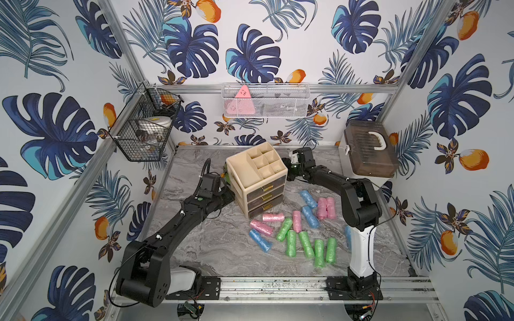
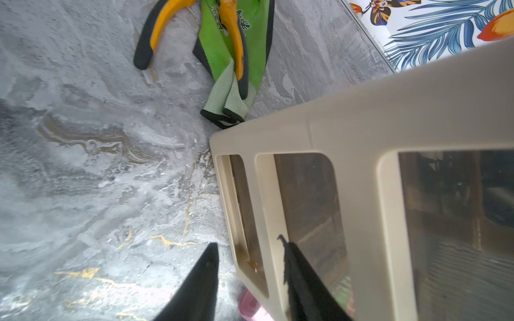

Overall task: Sort the rolls of trash bags by color and place them into the drawer
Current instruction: Move the storage box to the center of the board, then open the drawer in the storage box.

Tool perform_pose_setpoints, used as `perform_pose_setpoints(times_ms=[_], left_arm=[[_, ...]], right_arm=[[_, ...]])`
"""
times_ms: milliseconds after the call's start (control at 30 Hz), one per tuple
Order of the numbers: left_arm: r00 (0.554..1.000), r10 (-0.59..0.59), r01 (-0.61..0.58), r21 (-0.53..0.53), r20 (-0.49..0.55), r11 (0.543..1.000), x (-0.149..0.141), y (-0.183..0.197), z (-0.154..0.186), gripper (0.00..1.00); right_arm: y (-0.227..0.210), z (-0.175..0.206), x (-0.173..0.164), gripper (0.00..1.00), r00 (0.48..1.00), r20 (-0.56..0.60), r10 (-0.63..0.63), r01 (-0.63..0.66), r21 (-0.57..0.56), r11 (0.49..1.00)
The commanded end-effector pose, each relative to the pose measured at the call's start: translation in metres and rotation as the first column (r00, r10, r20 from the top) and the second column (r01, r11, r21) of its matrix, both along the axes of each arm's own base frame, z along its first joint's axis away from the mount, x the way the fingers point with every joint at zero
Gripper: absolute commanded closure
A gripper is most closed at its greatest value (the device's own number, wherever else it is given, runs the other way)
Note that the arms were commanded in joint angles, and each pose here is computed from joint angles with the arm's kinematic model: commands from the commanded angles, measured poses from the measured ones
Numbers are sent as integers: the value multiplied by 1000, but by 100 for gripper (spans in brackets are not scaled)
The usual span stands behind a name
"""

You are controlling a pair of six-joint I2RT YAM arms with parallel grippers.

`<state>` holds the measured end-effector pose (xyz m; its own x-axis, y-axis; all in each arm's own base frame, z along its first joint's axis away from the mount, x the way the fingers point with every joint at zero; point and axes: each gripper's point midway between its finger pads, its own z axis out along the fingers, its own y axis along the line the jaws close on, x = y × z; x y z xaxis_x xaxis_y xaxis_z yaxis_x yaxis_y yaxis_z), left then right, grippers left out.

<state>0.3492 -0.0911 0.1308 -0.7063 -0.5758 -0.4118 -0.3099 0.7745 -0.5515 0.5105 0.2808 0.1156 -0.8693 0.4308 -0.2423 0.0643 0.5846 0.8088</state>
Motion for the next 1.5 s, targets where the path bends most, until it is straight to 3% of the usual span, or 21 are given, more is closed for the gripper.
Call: perform_pose_setpoints(times_ms=[0,167,333,533,700,1000,1467], left_arm=[[999,46,-45,54,-9,997,-6,15,1,53],[999,47,-49,62,22,997,-17,25,20,48],[996,0,-6,63,94,998,-31,26,53,39],[987,-114,103,97,113,990,-36,17,86,37],[975,-167,148,136,147,980,-33,15,116,30],[968,-210,190,148,135,971,-12,8,123,30],[951,-223,208,89,214,974,0,-6,152,30]], right_arm=[[-20,-5,-2,33,998,-25,-54,51,-124,991],[-60,-2,-5,31,988,-30,-149,141,-199,970],[-97,19,-26,32,983,-7,-183,180,-132,975],[-105,49,-86,36,994,26,-102,103,-39,994],[-99,75,-137,46,998,56,-36,34,33,999],[-30,111,-197,51,988,108,110,-125,144,982],[39,111,-197,59,984,110,140,-161,206,965]])
